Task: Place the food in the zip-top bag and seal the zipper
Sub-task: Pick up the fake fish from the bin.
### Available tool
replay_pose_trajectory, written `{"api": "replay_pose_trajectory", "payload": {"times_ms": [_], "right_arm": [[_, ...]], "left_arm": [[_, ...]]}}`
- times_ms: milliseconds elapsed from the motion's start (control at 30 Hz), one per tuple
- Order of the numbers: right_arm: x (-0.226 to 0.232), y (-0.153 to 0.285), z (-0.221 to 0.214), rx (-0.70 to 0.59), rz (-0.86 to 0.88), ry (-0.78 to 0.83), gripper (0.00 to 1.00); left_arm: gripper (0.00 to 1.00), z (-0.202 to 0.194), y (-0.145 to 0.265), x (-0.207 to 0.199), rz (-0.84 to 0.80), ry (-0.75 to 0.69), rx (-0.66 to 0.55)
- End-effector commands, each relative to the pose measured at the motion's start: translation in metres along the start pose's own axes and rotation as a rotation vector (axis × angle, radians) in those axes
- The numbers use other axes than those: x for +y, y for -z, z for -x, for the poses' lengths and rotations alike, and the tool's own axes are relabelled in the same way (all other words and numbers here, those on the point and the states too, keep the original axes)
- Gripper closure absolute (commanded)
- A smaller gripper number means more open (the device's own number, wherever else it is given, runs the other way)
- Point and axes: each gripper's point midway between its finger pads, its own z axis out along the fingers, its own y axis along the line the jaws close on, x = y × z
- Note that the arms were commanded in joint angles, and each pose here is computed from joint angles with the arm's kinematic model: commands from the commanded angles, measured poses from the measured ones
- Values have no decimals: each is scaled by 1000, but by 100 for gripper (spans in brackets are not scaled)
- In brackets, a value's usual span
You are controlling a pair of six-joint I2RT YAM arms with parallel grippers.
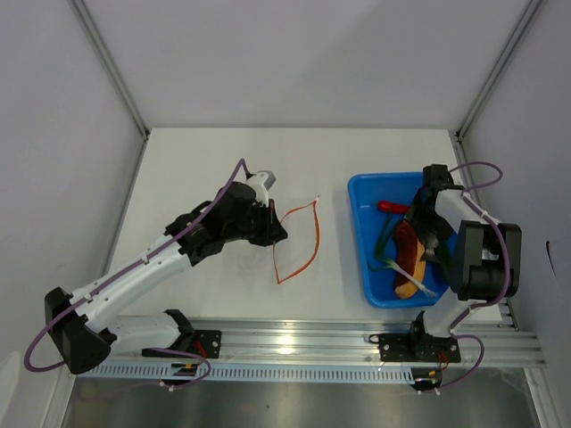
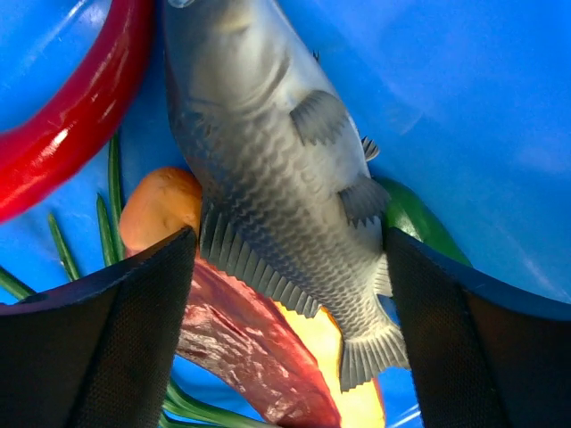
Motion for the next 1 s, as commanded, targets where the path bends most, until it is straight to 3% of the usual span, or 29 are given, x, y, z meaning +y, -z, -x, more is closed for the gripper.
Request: {"api": "replay_pose_trajectory", "payload": {"times_ms": [0, 267, 367, 433, 567, 967], "right_arm": [[2, -4, 24, -69, -19, -81, 14], [19, -1, 23, -43, 106, -130, 19], [18, -4, 19, -22, 133, -149, 26], [21, -8, 15, 1, 157, -148, 50], [25, -9, 6, 30, 183, -131, 76], [20, 56, 27, -68, 273, -112, 84]], "left_arm": [[100, 6, 4, -12, -55, -29, -27], [99, 2, 4, -8, -50, -33, -21], [99, 2, 3, -8, -53, -33, -21], [100, 1, 3, -9, -56, -32, -17], [99, 0, 3, -8, -55, -33, -16], [99, 3, 2, -9, -53, -33, -21]]}}
